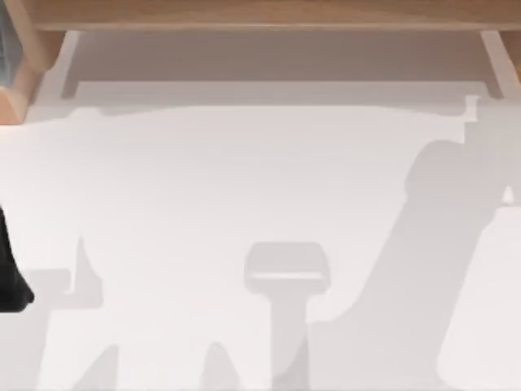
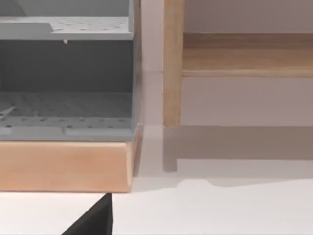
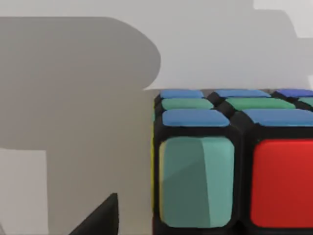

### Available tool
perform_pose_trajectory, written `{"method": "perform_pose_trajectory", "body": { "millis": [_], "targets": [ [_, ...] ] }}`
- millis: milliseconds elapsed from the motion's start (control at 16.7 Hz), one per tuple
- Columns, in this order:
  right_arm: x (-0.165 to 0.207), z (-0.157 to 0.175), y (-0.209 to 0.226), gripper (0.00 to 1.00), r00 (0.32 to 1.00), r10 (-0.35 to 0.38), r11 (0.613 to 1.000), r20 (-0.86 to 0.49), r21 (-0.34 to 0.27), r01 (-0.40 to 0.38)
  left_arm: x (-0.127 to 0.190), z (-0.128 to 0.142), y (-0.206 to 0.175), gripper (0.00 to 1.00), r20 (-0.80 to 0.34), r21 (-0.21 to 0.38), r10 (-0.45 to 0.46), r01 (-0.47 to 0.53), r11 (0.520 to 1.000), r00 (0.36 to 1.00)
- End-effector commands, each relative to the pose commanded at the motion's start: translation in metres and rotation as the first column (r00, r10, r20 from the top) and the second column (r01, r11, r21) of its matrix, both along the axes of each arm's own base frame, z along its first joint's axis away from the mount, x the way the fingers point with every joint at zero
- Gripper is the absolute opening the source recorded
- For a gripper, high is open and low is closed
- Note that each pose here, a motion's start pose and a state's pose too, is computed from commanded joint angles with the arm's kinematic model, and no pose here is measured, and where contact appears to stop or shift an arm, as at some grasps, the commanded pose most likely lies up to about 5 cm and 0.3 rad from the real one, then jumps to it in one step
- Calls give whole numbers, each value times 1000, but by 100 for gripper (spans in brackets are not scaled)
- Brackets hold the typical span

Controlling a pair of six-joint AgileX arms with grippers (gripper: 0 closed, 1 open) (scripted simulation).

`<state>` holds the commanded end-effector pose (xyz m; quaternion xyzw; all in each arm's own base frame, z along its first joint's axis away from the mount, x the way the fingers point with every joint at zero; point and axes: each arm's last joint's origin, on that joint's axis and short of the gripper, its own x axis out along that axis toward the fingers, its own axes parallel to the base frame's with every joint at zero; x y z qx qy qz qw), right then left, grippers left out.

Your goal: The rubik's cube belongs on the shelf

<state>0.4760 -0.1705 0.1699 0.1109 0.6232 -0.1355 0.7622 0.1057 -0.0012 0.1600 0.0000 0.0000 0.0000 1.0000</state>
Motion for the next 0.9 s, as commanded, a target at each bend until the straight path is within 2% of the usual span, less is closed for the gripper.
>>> {"method": "perform_pose_trajectory", "body": {
  "millis": [660,900],
  "targets": [
    [0,0,0,2,1000,0,1000,0,0,0,0,0,0,100,0,0,0,0,1000,1000],
    [0,0,0,0,1000,0,1000,0,0,0,0,0,0,100,0,0,0,0,1000,1000]
  ]
}}
